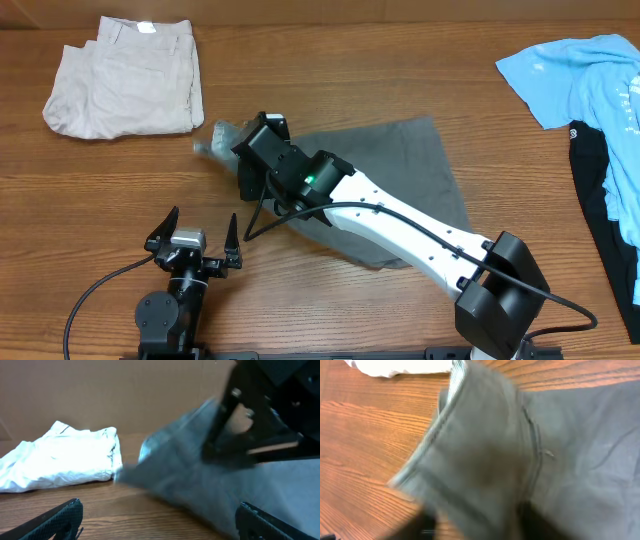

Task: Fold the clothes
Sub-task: 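Drag the grey pants left and lay them flat mid-table, then release the pants and move the left gripper toward their left end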

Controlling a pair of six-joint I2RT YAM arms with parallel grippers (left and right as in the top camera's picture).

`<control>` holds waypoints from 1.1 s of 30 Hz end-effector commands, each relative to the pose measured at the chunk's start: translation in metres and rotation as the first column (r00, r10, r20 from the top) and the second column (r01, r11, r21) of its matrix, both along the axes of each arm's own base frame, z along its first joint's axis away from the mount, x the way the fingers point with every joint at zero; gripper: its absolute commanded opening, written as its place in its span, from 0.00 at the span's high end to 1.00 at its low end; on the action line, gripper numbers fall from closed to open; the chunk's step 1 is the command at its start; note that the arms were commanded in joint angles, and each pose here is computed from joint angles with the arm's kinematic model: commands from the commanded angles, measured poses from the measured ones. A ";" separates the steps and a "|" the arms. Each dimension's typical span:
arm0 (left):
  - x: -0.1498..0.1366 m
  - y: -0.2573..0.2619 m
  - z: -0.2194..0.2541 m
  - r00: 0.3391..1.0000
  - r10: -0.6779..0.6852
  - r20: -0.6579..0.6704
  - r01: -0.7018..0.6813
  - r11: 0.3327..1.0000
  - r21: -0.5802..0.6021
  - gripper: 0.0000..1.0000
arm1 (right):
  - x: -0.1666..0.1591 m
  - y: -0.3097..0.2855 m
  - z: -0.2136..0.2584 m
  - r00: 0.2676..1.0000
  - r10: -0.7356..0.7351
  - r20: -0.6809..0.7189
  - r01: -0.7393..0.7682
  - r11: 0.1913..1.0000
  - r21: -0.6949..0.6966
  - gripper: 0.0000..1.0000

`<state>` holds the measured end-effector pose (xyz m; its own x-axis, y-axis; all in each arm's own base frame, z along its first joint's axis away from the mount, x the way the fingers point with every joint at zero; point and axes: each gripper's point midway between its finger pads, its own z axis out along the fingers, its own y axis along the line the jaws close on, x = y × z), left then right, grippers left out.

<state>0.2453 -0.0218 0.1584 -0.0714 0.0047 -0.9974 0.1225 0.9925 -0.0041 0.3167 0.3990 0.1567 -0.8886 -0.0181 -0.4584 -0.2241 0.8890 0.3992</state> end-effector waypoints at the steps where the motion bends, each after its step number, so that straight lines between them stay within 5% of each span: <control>1: 0.000 0.000 0.000 1.000 -0.005 0.009 0.005 1.000 0.018 0.00 | 0.006 0.000 0.017 0.999 -0.003 0.038 0.002 1.000 0.020 0.19; 8: 0.000 0.000 0.000 1.000 -0.005 0.009 0.005 1.000 0.018 0.00 | 0.037 -0.051 0.035 0.994 -0.087 0.062 0.088 0.996 -0.016 0.12; 14: 0.000 0.000 0.000 1.000 -0.005 0.009 0.005 1.000 0.018 0.00 | 0.064 -0.171 0.067 0.950 -0.310 0.024 0.311 0.948 -0.066 0.04; 22: 0.000 0.000 0.000 1.000 -0.005 0.009 0.005 1.000 0.018 0.00 | 0.045 -0.335 0.046 0.907 -0.403 -0.126 0.348 0.883 -0.314 0.00; 33: 0.000 0.000 0.000 1.000 -0.005 0.009 0.005 1.000 0.018 0.00 | 0.023 -0.360 -0.008 0.878 -0.295 -0.376 0.317 0.948 -0.004 0.00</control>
<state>0.2453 -0.0219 0.1583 -0.0717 0.0048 -0.9974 0.1229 0.9924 -0.0041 0.3457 0.0172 0.1531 -0.9257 0.3545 -0.1317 0.2974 0.8975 0.3258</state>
